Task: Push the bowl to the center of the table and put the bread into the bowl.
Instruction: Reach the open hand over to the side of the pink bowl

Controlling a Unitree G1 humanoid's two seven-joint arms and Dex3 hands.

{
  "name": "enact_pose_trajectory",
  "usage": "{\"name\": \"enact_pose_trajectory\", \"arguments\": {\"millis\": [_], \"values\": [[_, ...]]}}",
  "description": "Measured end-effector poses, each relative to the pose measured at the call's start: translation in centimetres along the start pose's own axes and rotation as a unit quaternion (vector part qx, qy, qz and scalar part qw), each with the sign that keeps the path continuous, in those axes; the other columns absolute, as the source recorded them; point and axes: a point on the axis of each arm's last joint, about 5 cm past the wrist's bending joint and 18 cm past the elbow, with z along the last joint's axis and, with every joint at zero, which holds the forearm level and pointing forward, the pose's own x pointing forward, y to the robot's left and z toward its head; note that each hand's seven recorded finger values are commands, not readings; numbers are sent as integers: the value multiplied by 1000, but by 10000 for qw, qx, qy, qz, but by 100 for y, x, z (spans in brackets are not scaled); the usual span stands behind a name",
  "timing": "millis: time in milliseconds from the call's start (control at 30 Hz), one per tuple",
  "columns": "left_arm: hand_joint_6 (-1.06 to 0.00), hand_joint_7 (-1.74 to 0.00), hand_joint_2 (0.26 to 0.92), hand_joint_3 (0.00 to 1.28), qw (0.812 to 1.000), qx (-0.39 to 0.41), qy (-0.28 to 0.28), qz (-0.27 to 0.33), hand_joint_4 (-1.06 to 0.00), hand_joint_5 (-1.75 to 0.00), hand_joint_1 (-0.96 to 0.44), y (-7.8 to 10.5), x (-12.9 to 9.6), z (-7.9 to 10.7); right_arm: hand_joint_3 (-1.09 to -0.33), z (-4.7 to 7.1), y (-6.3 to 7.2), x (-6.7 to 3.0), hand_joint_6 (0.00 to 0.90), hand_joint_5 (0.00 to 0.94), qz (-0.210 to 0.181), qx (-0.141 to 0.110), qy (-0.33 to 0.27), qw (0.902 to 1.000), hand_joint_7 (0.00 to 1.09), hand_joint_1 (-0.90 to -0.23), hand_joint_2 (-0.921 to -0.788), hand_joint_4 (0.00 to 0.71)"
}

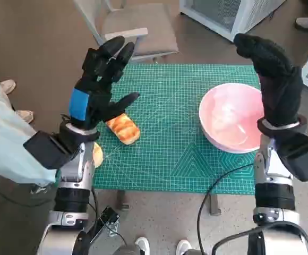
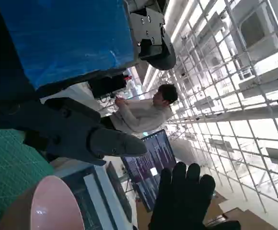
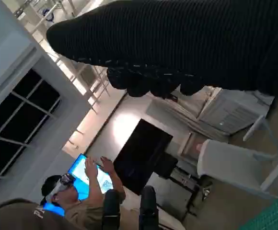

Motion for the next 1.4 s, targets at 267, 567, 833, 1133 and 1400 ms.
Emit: {"name": "enact_pose_trajectory", "arguments": {"millis": [267,567,833,1133,1400], "values": [[-77,-645,921,183,10000,-4,-2,-8,-308,-18,-439,0,0,0,-776,-2,0,-3,-1,0,-4,0,-1,10000,597,-651,-921,252],[-81,-640,921,188,10000,-4,-2,-25,-309,-17,-438,1,0,0,-776,-8,0,-8,-1,0,-8,8,21,10000,597,-651,-921,252],[-82,-636,921,190,10000,-3,-2,-34,-309,-17,-432,3,-1,0,-776,-9,1,-9,-1,0,-4,6,27,10000,597,-649,-921,251],[-88,-628,921,189,10000,-14,42,-17,-310,-16,-430,7,-13,-17,-776,-63,-107,-93,-1,0,-76,-106,279,9995,595,-650,-921,239],[-92,-619,921,189,10000,-4,83,13,-309,-14,-420,24,-28,-30,-824,-124,-446,-256,-1,0,-640,-512,954,9921,563,-610,-921,212]]}}
